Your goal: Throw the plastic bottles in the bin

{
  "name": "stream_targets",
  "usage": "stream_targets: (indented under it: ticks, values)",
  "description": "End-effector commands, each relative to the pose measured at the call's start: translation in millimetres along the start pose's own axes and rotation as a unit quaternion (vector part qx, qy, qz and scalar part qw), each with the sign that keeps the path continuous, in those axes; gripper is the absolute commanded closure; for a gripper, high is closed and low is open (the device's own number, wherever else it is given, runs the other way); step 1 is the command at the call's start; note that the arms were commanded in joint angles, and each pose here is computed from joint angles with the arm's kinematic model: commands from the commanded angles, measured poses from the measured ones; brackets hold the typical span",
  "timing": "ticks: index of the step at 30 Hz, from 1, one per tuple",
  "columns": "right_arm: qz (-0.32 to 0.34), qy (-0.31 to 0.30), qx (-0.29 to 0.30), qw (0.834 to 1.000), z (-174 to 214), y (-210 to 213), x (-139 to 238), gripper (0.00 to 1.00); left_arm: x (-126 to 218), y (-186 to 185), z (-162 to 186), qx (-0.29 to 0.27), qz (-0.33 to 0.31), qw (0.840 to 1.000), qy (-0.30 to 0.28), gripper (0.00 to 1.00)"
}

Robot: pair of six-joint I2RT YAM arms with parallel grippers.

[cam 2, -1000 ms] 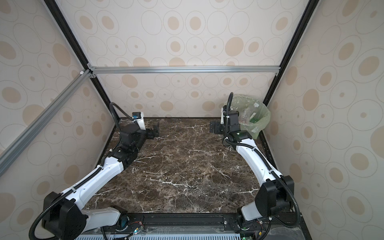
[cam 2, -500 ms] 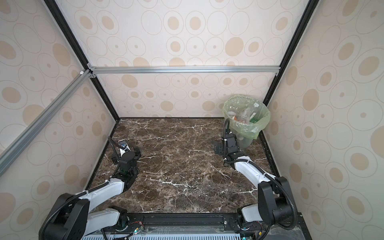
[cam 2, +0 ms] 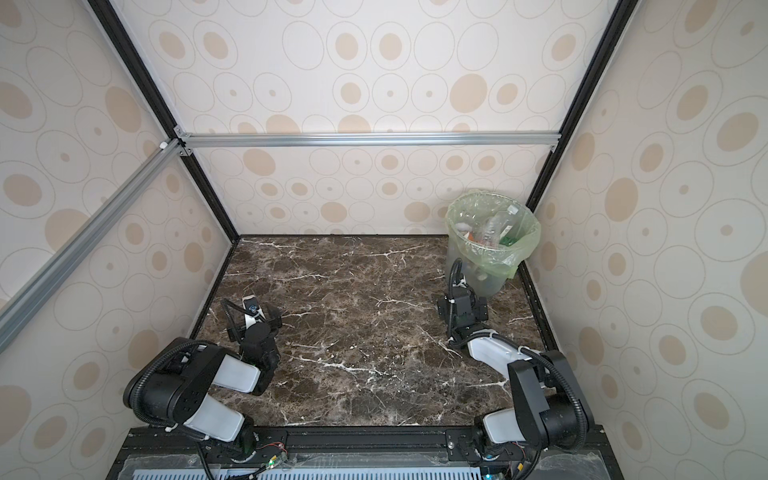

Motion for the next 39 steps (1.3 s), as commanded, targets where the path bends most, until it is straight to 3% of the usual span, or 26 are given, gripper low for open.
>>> stream_targets:
  ticks: [1, 5, 10, 14, 15, 24, 29, 32, 37, 39]
  values:
    - [0.02, -0.038, -0.003, 0.999, -7.2, -2.2, 0.5, 0.0, -4.8, -0.2, -21.6, 0.023, 0.017, 0.998, -0.049, 0.01]
    - [0.07, -0.065, -0.006, 0.995, -7.8, -15.9, 7.7, 0.0, -14.8, -4.0, -20.8, 0.018, 0.036, 0.999, -0.036, 0.01]
    - [0.031, -0.093, -0.026, 0.995, -6.2, -17.2, 13.9, 0.0, -36.0, -8.5, -18.6, 0.025, 0.085, 0.996, -0.008, 0.01]
    - [0.021, -0.104, -0.028, 0.994, -4.8, -17.7, 16.2, 0.0, -26.7, -7.4, -11.3, 0.036, 0.158, 0.986, -0.044, 0.01]
    - [0.018, -0.105, -0.028, 0.994, -5.1, -17.1, 16.3, 0.0, -17.8, -3.6, -10.2, 0.039, 0.154, 0.984, -0.079, 0.01]
    - [-0.008, -0.107, -0.032, 0.994, 0.4, -12.6, 9.2, 0.0, -27.9, -5.3, -7.7, 0.042, 0.154, 0.986, -0.049, 0.01]
    - [0.007, -0.145, -0.068, 0.987, 15.7, -17.1, -11.1, 0.01, -28.0, -5.4, -7.6, 0.042, 0.155, 0.986, -0.047, 0.01]
    - [-0.005, -0.123, -0.093, 0.988, 21.4, -25.7, -6.9, 0.01, -28.2, -5.6, -7.9, 0.042, 0.155, 0.986, -0.048, 0.01]
    - [-0.034, -0.139, -0.1, 0.985, 30.2, -27.0, -20.0, 0.02, -27.5, -5.3, -8.0, 0.042, 0.156, 0.986, -0.049, 0.01]
    - [-0.043, -0.084, -0.104, 0.99, 27.8, -27.7, -24.5, 0.02, -27.5, -4.5, -8.1, 0.043, 0.154, 0.986, -0.05, 0.01]
Point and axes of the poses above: each gripper's point midway between its finger pads, its own x axis back along the fingers, its own y axis along the line the jaws close on, z = x × y, the point moved 8 cm from there along x, back along the fingers, and after that the axes turned 11 degrees about -x, right-handed, at the moved point
